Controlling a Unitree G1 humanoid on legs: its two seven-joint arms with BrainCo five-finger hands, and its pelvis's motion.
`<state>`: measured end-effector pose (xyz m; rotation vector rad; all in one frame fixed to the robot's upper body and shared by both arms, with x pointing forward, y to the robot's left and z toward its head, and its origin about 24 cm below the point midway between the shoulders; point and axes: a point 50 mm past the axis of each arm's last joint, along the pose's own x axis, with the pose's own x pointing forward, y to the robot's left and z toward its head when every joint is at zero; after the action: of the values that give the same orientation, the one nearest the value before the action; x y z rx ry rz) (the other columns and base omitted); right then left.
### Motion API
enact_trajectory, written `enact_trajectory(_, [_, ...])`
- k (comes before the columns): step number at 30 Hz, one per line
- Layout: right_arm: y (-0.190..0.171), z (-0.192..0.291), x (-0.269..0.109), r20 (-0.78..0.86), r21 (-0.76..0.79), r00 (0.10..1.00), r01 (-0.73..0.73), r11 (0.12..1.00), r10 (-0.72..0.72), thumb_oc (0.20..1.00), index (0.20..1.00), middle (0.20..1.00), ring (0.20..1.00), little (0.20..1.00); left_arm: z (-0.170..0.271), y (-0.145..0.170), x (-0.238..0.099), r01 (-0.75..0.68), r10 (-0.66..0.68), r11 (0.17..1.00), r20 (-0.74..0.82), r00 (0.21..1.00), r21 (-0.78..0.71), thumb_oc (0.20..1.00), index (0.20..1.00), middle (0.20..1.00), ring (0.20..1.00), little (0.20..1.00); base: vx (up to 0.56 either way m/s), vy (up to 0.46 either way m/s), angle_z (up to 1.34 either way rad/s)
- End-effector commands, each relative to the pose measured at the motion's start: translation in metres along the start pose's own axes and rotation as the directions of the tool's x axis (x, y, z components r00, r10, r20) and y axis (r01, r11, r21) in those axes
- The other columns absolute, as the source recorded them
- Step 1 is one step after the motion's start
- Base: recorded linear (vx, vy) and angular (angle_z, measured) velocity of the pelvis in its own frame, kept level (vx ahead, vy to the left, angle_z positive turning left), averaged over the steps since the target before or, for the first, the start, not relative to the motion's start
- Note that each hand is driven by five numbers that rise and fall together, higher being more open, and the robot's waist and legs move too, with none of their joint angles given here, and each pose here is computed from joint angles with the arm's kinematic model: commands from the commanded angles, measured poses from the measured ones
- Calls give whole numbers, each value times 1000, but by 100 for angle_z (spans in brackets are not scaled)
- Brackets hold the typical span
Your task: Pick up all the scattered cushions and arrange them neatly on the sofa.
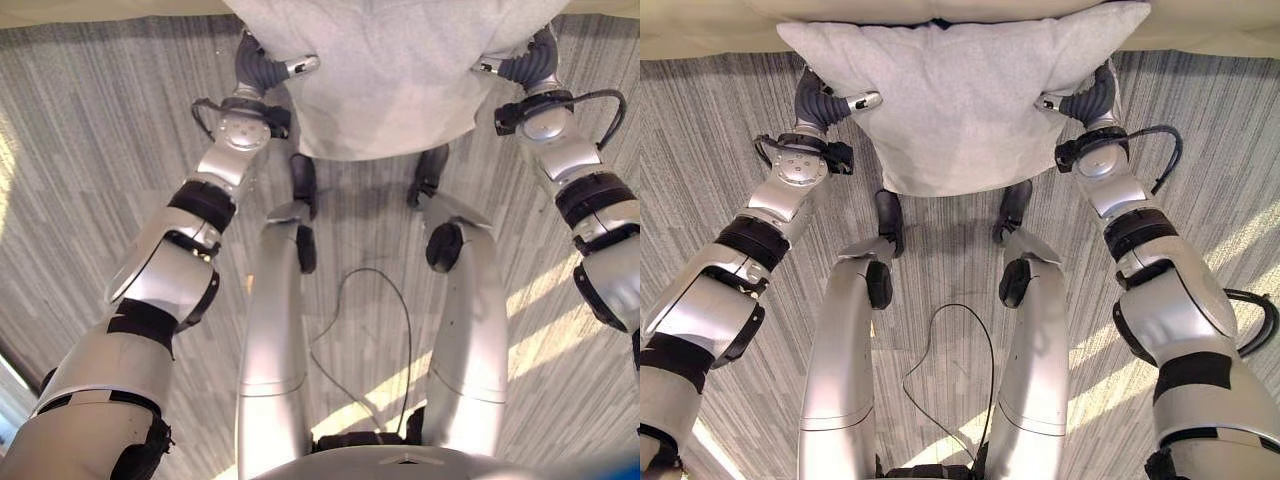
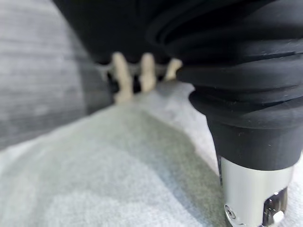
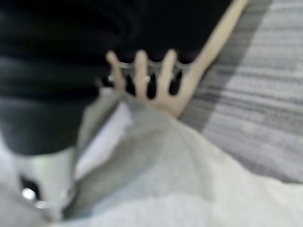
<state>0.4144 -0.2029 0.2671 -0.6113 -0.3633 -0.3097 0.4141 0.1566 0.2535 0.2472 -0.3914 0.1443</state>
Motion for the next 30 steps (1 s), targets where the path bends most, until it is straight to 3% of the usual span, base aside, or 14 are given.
enact_trajectory(1, [35, 44, -2, 173, -89, 977, -111, 990, 126, 1000, 1000, 1000, 1000, 1000, 29, -12, 6, 18, -12, 998, 98, 995, -65, 1000, 1000, 1000, 1000, 1000, 0, 0, 0])
enact_trajectory(5, [57, 60, -6, 205, -99, 962, -162, 982, 180, 1000, 1000, 1000, 1000, 1000, 40, -28, 8, 44, -34, 994, 102, 994, -97, 1000, 1000, 1000, 1000, 1000, -3, 2, -2])
enact_trajectory(11, [56, 72, -4, 208, 18, 965, -167, 986, 160, 1000, 1000, 1000, 1000, 1000, 57, -27, 19, 66, -86, 983, 118, 989, 169, 1000, 1000, 1000, 1000, 1000, -5, 10, -2])
enact_trajectory(12, [56, 72, -4, 208, 18, 965, -167, 986, 160, 536, 536, 536, 536, 536, 57, -27, 19, 66, -87, 983, 118, 989, 169, 1000, 1000, 1000, 1000, 1000, -12, 26, -5])
enact_trajectory(13, [54, 79, -3, 222, 73, 963, -170, 983, 150, 200, 200, 200, 200, 200, 64, -27, 20, 69, -96, 980, 139, 986, 185, 507, 507, 507, 507, 507, -9, 11, -6])
enact_trajectory(15, [51, 83, -3, 232, 108, 963, -168, 980, 139, 200, 200, 200, 200, 200, 70, -27, 21, 70, -98, 982, 156, 983, 174, 200, 200, 200, 200, 200, -3, 6, -2])
enact_trajectory(30, [32, 105, -8, 354, 200, 933, -149, 968, 71, 200, 200, 200, 200, 200, 74, -10, 9, 63, -56, 998, 247, 967, -18, 200, 200, 200, 200, 200, -5, 3, 0])
